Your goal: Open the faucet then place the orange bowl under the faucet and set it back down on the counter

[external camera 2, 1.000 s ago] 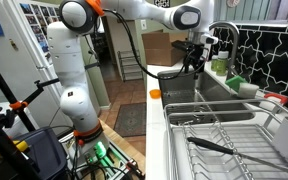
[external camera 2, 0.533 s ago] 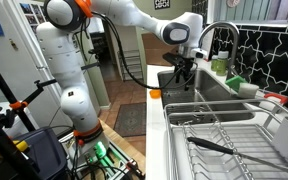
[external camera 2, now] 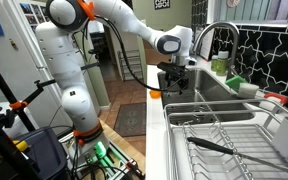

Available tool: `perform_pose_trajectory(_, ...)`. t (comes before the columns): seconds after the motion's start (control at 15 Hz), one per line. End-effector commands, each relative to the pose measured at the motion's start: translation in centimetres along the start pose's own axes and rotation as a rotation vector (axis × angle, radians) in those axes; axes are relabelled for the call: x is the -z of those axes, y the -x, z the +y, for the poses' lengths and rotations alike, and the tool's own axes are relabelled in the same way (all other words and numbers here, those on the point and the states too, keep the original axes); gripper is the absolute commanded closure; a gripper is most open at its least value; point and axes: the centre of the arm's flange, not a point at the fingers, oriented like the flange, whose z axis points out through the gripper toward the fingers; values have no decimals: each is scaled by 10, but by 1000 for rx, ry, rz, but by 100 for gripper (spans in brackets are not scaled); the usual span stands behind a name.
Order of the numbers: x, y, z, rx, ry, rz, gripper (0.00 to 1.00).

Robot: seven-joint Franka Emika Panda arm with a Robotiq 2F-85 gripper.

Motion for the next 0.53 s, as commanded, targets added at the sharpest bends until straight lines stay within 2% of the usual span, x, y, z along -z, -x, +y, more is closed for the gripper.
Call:
perform_pose_trajectory(0.0,1,4,-13,166,-63,21,0)
perform_pose_trajectory(0.2,-2,5,-20,298,-97,-38,0)
perform_pose_trajectory(0.47,-11,8,-31,423,-102,-124,0)
